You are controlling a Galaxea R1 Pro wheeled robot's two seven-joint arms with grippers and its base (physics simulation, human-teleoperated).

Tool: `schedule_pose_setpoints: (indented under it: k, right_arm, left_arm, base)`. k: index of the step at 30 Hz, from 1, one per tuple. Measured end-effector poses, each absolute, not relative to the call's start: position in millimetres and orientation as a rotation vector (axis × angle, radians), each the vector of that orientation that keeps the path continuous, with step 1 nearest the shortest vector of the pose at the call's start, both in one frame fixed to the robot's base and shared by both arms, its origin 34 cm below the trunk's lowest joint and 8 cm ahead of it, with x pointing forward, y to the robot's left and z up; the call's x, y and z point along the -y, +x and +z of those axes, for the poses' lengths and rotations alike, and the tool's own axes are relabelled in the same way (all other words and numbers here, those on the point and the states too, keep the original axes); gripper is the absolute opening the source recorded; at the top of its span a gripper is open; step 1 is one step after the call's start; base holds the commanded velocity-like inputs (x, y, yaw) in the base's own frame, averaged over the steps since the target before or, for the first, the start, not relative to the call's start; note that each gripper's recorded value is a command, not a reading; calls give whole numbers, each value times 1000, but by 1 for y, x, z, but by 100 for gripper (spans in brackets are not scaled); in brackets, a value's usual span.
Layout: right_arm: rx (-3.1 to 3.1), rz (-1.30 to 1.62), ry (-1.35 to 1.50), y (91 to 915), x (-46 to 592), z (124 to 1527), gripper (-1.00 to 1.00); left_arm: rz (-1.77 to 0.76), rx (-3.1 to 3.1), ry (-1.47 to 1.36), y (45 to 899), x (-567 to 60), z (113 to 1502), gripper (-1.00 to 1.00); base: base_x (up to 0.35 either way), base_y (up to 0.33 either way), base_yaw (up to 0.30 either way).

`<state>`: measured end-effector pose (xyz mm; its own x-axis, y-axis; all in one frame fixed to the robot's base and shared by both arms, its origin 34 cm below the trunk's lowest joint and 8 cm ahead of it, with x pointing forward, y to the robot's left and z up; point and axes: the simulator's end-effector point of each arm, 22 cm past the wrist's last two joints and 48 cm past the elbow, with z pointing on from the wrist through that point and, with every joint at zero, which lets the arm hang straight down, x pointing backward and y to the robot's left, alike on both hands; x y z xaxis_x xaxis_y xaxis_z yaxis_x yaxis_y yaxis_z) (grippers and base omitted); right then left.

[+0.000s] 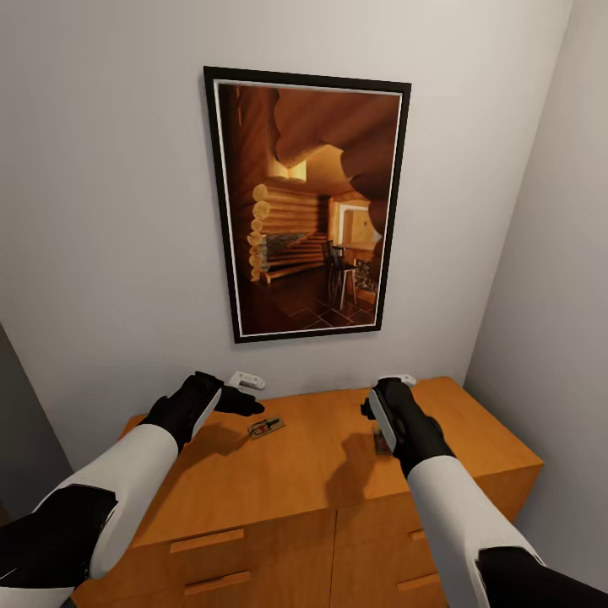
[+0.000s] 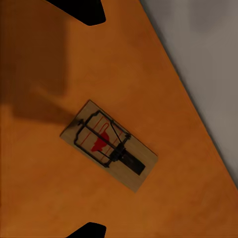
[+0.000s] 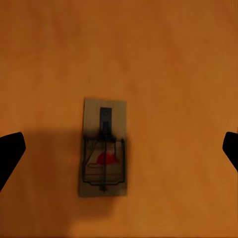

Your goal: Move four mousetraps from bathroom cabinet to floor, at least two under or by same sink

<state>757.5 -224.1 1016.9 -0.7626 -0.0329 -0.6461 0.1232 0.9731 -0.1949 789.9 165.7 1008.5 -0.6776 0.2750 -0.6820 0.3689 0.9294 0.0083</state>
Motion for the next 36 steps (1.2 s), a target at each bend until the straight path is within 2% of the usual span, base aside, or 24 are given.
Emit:
schedule_pose_setpoints:
  k: [8,36]
  right_arm:
    - [-2472,-290,72,748,225,964,100]
    - [-2501,-239,98,742,220,944,100]
  left_arm:
    - [-173,-2353,455,790,-163,1009,100]
    - [-214,-2347,448,789,-150,1011,100]
  base:
    - [0,0,0]
    - [0,0,0]
